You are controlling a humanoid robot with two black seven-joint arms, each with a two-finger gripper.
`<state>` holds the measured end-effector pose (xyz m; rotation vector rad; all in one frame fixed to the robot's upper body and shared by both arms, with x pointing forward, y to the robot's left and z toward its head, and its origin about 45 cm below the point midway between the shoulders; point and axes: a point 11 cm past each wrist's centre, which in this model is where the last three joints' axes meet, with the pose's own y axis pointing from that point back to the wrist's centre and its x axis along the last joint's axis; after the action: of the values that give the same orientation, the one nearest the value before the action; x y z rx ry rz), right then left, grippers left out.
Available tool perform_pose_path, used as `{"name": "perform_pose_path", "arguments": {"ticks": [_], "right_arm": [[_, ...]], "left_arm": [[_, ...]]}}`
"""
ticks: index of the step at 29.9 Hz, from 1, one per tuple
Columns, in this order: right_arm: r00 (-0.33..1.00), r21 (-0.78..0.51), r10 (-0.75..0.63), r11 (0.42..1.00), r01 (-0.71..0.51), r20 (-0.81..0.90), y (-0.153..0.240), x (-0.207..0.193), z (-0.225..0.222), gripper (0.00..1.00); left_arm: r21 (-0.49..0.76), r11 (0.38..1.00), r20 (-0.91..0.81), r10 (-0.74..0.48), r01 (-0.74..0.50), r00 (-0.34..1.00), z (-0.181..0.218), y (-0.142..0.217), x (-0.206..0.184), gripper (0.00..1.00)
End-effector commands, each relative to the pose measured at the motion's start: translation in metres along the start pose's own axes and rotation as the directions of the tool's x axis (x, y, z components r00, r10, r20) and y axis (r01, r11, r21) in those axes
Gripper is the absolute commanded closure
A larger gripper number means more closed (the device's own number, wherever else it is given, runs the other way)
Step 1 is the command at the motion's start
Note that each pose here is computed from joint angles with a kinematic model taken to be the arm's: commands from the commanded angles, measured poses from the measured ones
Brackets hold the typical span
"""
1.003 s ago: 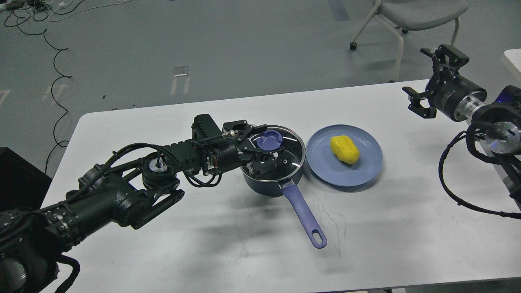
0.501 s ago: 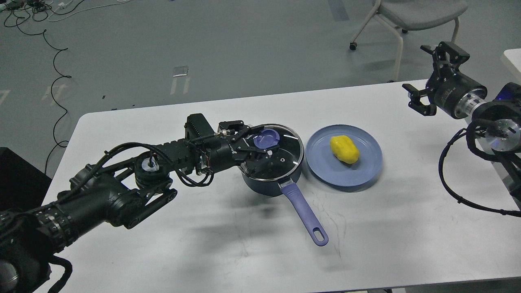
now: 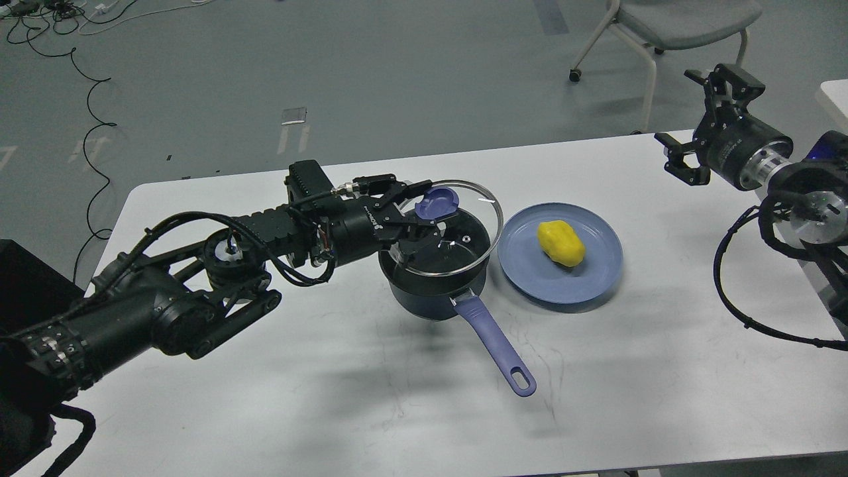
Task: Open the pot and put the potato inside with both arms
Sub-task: 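Lift the glass lid off the saucepan and carry it toward the robot's left side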
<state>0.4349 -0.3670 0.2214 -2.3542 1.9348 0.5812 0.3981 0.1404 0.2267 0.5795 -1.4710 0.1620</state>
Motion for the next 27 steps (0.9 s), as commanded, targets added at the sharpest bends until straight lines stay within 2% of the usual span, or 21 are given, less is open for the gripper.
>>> {"name": "perform_pose_path", "arguments": {"ticks": [1,8,16,27], "right_arm": [[1.000,0.000,-0.003,1.000,0.003,-0.001,0.000,-0.001,0.000,0.00],[1.000,0.005,-0.016,1.000,0.016,-0.003,-0.001,-0.005,-0.002,0.00],[1.000,-0.004,-0.029,1.000,0.029,-0.010,-0.003,-0.011,0.000,0.00],[0.999,-0.008,-0.030,1.000,0.030,-0.014,-0.003,-0.011,0.001,0.00]], "left_arm": [[0.038,0.999,0.026,-0.004,0.004,1.000,-0.016,0.015,0.009,0.43],[0.193,0.978,0.033,-0.082,0.074,0.996,-0.062,0.081,-0.008,0.43],[0.279,0.948,-0.028,-0.152,0.154,0.988,-0.066,0.141,-0.072,0.43],[0.349,0.911,-0.088,-0.202,0.220,0.975,-0.067,0.178,-0.127,0.43]]}}
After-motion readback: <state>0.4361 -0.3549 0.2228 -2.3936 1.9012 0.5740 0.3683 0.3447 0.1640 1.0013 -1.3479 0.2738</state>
